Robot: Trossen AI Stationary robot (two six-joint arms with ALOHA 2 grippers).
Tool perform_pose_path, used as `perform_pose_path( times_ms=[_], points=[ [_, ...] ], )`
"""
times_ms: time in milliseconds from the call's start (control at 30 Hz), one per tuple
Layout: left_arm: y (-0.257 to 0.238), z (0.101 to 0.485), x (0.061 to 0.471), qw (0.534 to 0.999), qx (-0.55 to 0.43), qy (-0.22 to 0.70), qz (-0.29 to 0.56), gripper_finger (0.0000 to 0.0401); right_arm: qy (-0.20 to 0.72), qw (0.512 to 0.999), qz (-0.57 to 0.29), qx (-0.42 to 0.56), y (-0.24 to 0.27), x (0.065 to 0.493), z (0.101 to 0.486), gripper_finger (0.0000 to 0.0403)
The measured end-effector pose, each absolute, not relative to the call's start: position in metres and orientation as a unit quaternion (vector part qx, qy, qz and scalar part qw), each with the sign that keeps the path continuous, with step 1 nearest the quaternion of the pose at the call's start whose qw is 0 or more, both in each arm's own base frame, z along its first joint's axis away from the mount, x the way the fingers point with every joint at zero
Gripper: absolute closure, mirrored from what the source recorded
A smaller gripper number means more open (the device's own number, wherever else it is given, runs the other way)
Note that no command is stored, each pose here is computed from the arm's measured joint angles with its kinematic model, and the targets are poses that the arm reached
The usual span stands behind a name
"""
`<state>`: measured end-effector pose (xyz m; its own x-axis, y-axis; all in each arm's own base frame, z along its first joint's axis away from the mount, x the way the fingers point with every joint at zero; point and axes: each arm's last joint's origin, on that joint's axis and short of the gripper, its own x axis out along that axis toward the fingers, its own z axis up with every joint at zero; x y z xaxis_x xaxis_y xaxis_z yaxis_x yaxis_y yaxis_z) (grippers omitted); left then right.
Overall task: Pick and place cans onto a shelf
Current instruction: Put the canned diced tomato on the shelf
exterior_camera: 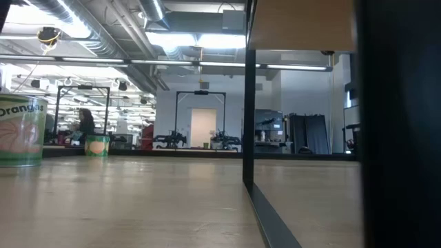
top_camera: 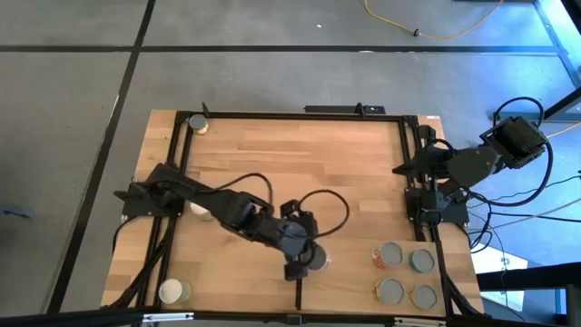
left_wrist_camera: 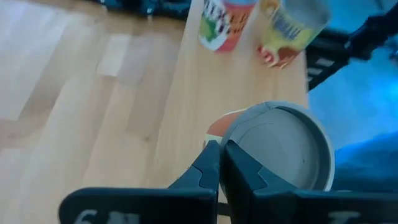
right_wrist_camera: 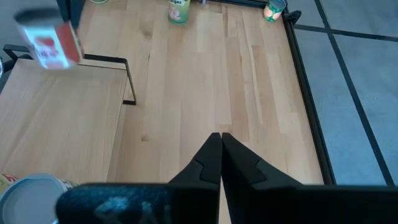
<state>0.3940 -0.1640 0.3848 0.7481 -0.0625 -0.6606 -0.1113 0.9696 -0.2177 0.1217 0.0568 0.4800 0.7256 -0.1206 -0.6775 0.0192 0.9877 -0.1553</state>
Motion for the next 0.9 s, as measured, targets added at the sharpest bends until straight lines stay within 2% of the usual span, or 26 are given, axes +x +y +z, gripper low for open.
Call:
perform_pose_path(
  times_ms=[467, 900],
  points=[
    [-0.162, 0.336, 0.434, 0.909, -0.127, 0.397, -0.015, 0.0401, 0.368, 0.926, -0.038, -0.069, 0.057, 0.122, 0.480, 0.0395],
    [-0.163, 0.335, 0.435, 0.904, -0.148, 0.401, -0.021, 0.0391, 0.369, 0.926, -0.037, -0.069, 0.057, 0.122, 0.480, 0.0395]
  ],
)
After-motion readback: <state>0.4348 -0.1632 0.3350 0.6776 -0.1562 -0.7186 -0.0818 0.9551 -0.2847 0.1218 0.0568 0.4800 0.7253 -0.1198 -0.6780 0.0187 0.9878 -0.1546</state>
